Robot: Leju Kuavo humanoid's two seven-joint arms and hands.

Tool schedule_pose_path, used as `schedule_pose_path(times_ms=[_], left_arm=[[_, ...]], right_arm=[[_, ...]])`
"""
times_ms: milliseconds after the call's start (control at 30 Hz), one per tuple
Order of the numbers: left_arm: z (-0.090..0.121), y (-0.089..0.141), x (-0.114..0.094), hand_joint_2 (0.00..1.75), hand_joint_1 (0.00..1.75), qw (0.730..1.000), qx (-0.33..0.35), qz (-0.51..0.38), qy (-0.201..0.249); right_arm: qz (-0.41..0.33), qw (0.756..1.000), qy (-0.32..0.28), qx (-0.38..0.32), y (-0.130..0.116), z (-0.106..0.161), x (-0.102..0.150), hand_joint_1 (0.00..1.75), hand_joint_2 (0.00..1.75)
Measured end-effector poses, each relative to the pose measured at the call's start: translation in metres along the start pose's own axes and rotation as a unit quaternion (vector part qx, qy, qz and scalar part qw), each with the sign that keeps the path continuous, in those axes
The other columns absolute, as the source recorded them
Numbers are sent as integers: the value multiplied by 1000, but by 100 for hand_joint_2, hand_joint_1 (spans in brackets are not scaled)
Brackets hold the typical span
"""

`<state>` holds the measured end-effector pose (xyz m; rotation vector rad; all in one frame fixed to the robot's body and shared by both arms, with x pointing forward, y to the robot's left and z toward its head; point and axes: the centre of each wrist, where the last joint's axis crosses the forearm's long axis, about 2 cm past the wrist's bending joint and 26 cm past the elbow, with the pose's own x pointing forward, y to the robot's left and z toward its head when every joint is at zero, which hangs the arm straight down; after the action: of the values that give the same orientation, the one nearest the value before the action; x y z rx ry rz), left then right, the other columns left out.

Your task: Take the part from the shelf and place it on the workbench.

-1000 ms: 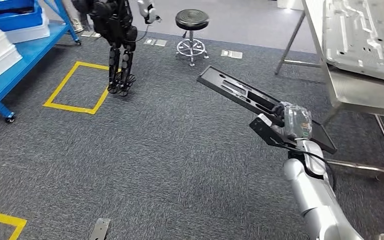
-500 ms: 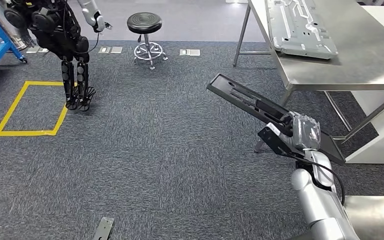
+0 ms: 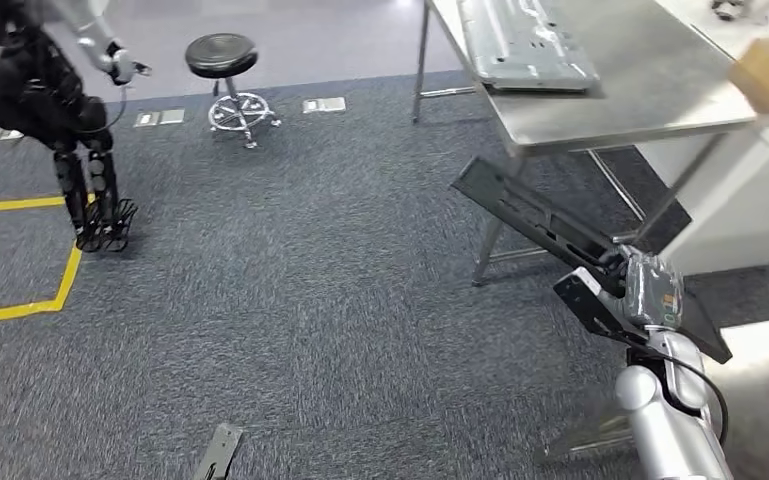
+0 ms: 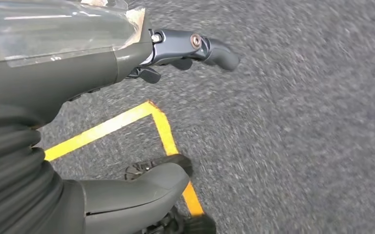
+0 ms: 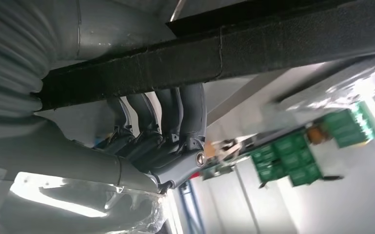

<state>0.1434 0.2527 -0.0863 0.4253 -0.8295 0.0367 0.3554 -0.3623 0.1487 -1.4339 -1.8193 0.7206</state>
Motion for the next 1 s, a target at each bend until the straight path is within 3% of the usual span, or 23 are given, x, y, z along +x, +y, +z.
schedule_pose_path(times_ms=[500,1000], left_arm=[[1,1,-3,175,0,1000,15,6,-1],[5,-3,-5,175,0,1000,17,13,1]], right_arm=[[-16,1000,-17,-18,-3,-26,8,166,175],[-6,1000,-15,-22,-10,-36,-6,166,175]])
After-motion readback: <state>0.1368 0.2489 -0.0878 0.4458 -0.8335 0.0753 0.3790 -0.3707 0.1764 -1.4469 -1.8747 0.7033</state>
